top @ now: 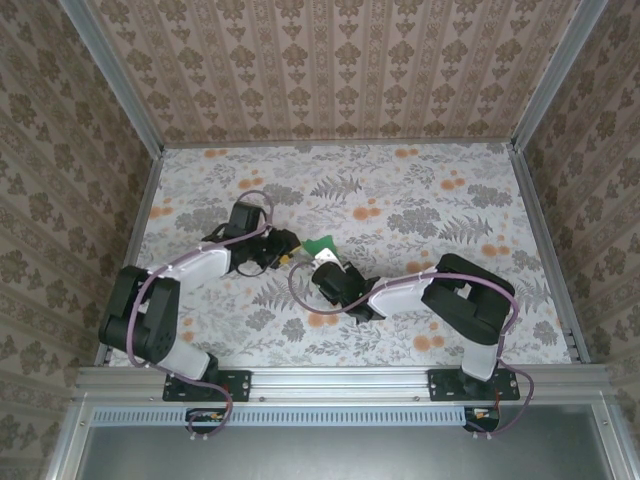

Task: Fold a paper plane with a square sheet of paper (pick it up from the middle)

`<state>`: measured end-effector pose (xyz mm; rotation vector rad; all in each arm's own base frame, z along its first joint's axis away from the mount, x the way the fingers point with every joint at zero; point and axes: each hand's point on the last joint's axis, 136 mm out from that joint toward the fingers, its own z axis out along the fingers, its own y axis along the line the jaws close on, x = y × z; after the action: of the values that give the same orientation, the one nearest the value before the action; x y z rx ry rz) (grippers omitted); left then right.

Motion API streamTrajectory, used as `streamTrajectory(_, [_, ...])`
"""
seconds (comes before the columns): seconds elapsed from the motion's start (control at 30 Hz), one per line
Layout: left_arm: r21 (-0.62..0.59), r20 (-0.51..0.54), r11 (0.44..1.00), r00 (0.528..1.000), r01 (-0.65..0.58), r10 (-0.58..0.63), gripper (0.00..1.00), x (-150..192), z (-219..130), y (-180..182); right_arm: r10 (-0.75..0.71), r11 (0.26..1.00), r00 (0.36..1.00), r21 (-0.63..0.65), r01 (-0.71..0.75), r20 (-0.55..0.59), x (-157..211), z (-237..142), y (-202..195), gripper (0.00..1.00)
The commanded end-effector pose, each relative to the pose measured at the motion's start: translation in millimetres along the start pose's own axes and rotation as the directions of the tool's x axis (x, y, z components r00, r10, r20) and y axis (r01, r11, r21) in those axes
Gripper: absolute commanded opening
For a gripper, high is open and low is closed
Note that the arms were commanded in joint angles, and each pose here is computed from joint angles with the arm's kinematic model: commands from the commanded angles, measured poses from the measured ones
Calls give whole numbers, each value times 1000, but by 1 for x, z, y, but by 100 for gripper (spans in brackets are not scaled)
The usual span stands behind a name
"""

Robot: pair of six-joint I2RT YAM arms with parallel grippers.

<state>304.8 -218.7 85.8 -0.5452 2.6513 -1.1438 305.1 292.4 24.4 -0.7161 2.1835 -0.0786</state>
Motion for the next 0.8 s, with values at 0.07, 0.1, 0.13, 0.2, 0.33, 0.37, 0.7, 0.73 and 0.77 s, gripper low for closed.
streamTrajectory(0.07, [-2,33,999,999,-36,36,43,4,-7,11,145,974,989,-169,-149,-32,-1,-5,10,3])
streamTrajectory(0.1, [6,33,999,999,-39,38,43,5,-6,12,164,968,986,-188,-169,-42,0,-4,10,3])
streamTrajectory(0.13, [18,30,999,999,-42,41,42,7,-5,11,186,958,981,-214,-193,-54,1,-4,12,3])
streamTrajectory(0.2, [31,16,998,999,-47,46,42,12,-2,12,224,939,972,-251,-236,-76,2,-3,13,3])
streamTrajectory(0.33, [48,-6,997,998,-68,68,40,20,5,10,308,890,945,-319,-326,-106,1,-3,11,3])
streamTrajectory(0.37, [53,-12,996,997,-77,78,40,22,8,9,329,875,938,-336,-348,-114,0,-4,11,2])
streamTrajectory(0.7, [120,-72,985,988,-126,135,32,39,33,-12,447,754,873,-443,-485,-194,0,-4,6,3])
streamTrajectory(0.73, [125,-78,984,987,-128,138,30,40,36,-13,452,746,869,-448,-493,-203,1,-3,6,3])
streamTrajectory(0.77, [129,-81,983,986,-132,143,29,40,38,-15,459,736,863,-454,-503,-212,1,-3,6,3])
